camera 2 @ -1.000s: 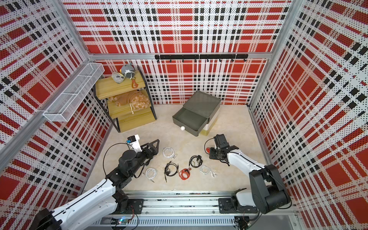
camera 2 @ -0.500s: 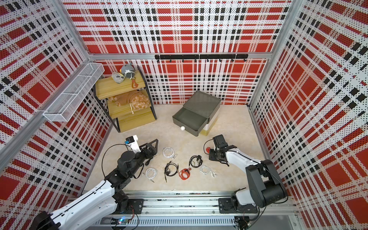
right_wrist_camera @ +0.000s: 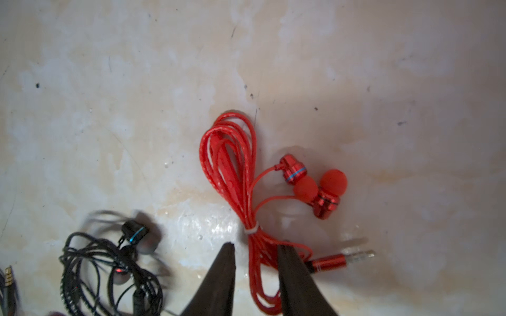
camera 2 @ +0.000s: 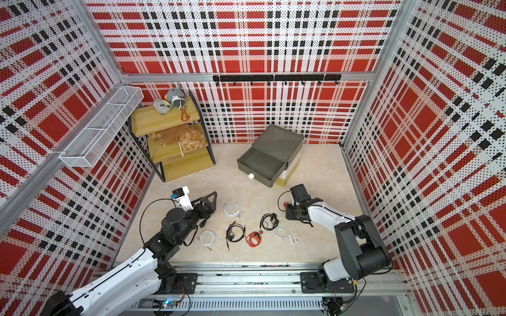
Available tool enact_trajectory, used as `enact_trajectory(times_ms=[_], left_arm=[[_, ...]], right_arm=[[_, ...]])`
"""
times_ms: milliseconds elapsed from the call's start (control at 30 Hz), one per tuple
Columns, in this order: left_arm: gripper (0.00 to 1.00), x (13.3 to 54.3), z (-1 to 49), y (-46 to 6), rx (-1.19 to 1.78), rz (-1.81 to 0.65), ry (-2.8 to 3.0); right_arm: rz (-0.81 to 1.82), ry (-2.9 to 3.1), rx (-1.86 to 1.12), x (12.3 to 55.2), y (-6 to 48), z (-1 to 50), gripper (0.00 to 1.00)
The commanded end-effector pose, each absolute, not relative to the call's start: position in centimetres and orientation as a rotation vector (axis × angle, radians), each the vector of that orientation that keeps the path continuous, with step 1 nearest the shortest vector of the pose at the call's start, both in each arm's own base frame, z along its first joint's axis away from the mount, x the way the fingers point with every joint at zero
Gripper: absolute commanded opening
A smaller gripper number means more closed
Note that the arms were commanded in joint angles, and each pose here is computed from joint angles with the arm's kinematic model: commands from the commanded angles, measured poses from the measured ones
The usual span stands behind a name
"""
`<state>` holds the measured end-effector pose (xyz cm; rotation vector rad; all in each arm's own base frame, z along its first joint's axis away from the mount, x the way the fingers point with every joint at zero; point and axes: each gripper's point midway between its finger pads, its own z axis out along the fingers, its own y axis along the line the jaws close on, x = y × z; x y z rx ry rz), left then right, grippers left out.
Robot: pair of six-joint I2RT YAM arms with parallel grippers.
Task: Place the wired earphones into the drawer by color
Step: Pick up the wired earphones from the center of the board.
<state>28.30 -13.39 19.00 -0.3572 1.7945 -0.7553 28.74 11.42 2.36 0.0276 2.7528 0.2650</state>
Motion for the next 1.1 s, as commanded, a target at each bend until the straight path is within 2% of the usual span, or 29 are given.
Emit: enact_trajectory(times_ms=[0, 200, 267, 533, 1067], left_arm=[[0.99, 28.2, 18.8, -13.4, -0.357, -0.758, 1.795], [0.99, 28.0, 18.4, -13.5, -0.35, -0.762, 1.806], [0.99, 28.0, 18.4, -13.5, -0.348, -0.763, 1.807], [0.99, 27.7, 19.1, -13.4, -0.342, -0.78, 1.771], [0.99, 26.5, 21.2, -14.7, -0.215, -0.856, 1.697]], right_arm=[[0.17, 2.818, 0.014, 27.6, 10.5, 1.1, 0.24], [0.147, 2.813, 0.013, 27.7, 10.2, 1.2, 0.05], [0.163, 2.791, 0.018, 27.9, 10.3, 1.7, 0.03], [0.174, 2.674, -0.012, 29.0, 10.3, 5.8, 0.02], [0.301, 2.239, -0.178, 29.7, 11.2, 19.2, 0.04]])
